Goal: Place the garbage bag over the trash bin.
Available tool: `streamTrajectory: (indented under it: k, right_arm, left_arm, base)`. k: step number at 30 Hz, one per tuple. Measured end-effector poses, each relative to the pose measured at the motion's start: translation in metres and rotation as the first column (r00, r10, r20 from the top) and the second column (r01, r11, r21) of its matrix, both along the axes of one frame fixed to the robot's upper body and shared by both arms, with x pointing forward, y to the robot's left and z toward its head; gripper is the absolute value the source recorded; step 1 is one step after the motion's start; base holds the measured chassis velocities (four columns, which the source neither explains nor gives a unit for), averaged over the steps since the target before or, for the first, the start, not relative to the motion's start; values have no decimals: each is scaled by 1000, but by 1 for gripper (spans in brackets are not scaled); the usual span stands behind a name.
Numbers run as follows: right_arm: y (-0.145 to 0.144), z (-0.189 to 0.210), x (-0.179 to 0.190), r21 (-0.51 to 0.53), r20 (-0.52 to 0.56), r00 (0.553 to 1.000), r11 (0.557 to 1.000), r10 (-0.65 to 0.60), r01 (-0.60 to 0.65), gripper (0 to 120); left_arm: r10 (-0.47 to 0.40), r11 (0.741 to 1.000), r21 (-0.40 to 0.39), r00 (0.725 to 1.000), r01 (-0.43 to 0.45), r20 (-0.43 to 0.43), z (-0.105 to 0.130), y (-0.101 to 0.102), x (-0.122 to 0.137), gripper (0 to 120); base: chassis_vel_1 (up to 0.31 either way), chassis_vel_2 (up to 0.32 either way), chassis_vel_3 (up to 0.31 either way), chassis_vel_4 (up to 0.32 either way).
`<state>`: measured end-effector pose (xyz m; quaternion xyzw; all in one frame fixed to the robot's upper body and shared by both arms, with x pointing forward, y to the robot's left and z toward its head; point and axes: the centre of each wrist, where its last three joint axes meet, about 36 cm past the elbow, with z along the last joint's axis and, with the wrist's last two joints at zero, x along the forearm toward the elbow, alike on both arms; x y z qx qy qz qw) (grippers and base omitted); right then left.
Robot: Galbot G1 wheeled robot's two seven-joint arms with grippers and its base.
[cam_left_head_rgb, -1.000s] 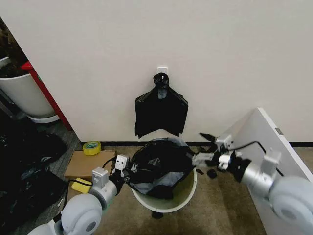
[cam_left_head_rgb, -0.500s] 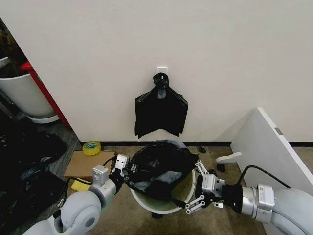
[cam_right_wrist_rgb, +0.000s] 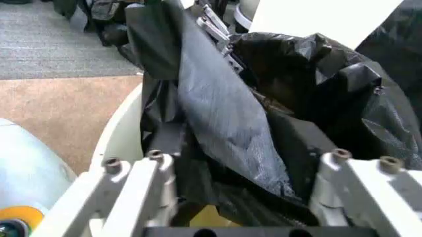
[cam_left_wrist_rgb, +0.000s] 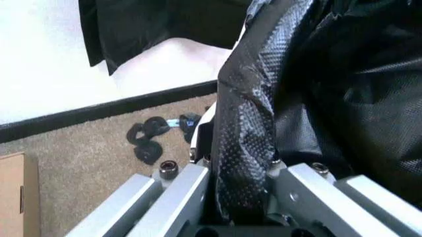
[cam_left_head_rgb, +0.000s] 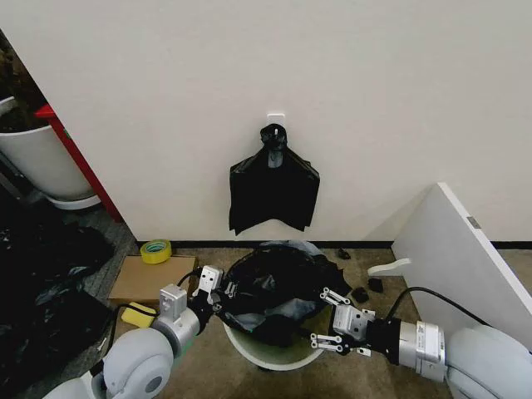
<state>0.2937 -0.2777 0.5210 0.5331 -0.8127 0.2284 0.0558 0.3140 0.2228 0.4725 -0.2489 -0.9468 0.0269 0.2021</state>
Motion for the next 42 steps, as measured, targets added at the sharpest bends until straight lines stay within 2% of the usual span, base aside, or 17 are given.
streamTrajectory:
  k: [1, 3, 5, 7, 12, 19, 25, 34, 42]
  right_arm:
    - [0, 0, 0, 0, 0, 1000, 1000, 0, 0, 39]
    - [0, -2, -1, -5, 9, 1000, 1000, -9, 9, 29]
    - [-1, -2, -1, -9, 24, 1000, 1000, -2, 2, 25]
    - [-1, -3, -1, -16, 39, 999, 1000, 9, -9, 13]
    - [-6, -7, 0, -33, 49, 998, 999, 37, -36, 0]
    - [-17, -11, 8, -20, 43, 999, 999, 29, -28, 0]
    - [-31, -17, 10, -8, 31, 999, 999, 39, -39, 0]
    - [-64, -41, 2, 64, -39, 993, 992, 111, -108, 0]
    - [-69, -55, -3, 93, -77, 978, 978, 195, -187, 0]
  left_arm:
    - [0, 1000, 0, 1000, 0, 0, 0, 0, 0, 0]
    - [1, 1000, 1, 1000, -1, -2, 0, 0, -1, 0]
    - [2, 1000, 2, 1000, -2, -4, 0, 0, -1, 0]
    - [3, 1000, -1, 1000, -3, -11, 1, 0, 0, 0]
    - [10, 1000, -10, 1000, -10, -26, 2, 2, 2, 0]
    - [3, 1000, -18, 999, -4, -40, 4, 5, 3, 0]
    - [-1, 999, -52, 996, -4, -91, 4, 8, 6, 0]
    - [27, 996, -81, 991, -38, -132, 5, 17, 17, 0]
    - [36, 993, -104, 985, -55, -170, 8, 20, 22, 0]
  base:
    - [0, 0, 0, 0]
    - [0, 0, 0, 0]
    - [0, 0, 0, 0]
    - [0, 0, 0, 0]
    - [0, 0, 0, 0]
    - [0, 0, 0, 0]
    - [0, 0, 0, 0]
    - [0, 0, 0, 0]
    - [0, 0, 0, 0]
